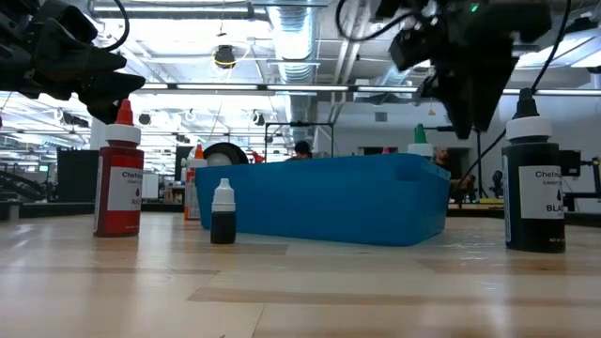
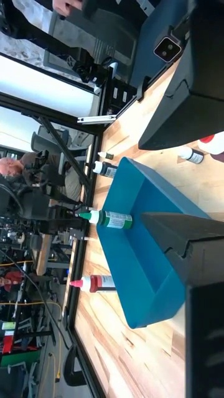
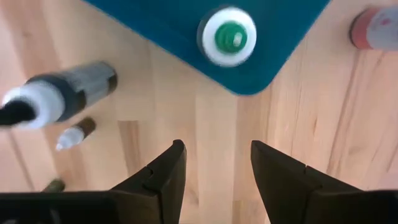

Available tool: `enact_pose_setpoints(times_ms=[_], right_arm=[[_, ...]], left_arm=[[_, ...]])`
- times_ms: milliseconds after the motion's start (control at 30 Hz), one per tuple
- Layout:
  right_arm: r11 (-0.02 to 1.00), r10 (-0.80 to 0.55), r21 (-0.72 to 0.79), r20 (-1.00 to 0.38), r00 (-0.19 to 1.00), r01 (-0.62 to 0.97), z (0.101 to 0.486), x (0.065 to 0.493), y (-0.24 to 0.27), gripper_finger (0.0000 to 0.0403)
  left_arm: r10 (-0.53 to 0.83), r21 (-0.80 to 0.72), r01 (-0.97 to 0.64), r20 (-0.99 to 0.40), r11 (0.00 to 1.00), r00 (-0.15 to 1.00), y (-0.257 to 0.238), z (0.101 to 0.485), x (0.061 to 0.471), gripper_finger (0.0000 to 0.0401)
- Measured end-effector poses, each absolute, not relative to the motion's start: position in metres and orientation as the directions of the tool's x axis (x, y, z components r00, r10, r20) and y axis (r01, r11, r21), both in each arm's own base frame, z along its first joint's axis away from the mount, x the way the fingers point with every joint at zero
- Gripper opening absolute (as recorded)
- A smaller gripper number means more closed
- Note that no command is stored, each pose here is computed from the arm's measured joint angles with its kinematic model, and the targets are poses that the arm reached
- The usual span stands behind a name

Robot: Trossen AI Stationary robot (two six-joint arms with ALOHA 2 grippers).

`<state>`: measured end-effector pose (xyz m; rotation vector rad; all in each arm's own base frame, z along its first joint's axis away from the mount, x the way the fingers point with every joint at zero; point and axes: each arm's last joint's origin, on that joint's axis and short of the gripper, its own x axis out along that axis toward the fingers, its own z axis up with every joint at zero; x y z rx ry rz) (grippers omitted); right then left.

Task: Pick & Place food coloring
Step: Put the big pink food coloring bottle into the blue bin

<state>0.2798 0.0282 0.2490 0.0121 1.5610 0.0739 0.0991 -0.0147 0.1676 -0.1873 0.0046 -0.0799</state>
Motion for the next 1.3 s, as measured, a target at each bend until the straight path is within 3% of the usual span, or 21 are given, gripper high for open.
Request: enact_pose_setpoints(times_ms=[467, 733, 1133, 1300], right_arm=[[0.990, 0.119, 0.137, -0.926, 0.358, 0.026, 0.325, 0.224, 0.045, 0.0149], [0.973, 0.191, 0.228, -0.865, 0.464, 0.024, 0.345, 0.199, 0.073, 0.0150], [0.991, -0.104, -0.023, -0.745, 0.659, 0.131, 0.351, 0.177, 0.114, 0.0139], [0.973, -0.200, -0.069, -0.731, 0.653, 0.222, 0.348, 0.165, 0.117, 0.0141]], left_arm=[[-0.080, -0.186, 0.080, 0.003, 0.979, 0.997, -0.015, 0.168, 0.099, 0.0165], [-0.080, -0.186, 0.079, 0.003, 0.979, 0.997, -0.015, 0.168, 0.099, 0.0165], [-0.080, -0.186, 0.079, 0.004, 0.979, 0.997, -0.015, 0.168, 0.099, 0.0165], [-0.080, -0.186, 0.079, 0.004, 0.979, 0.997, -0.015, 0.168, 0.099, 0.0165]])
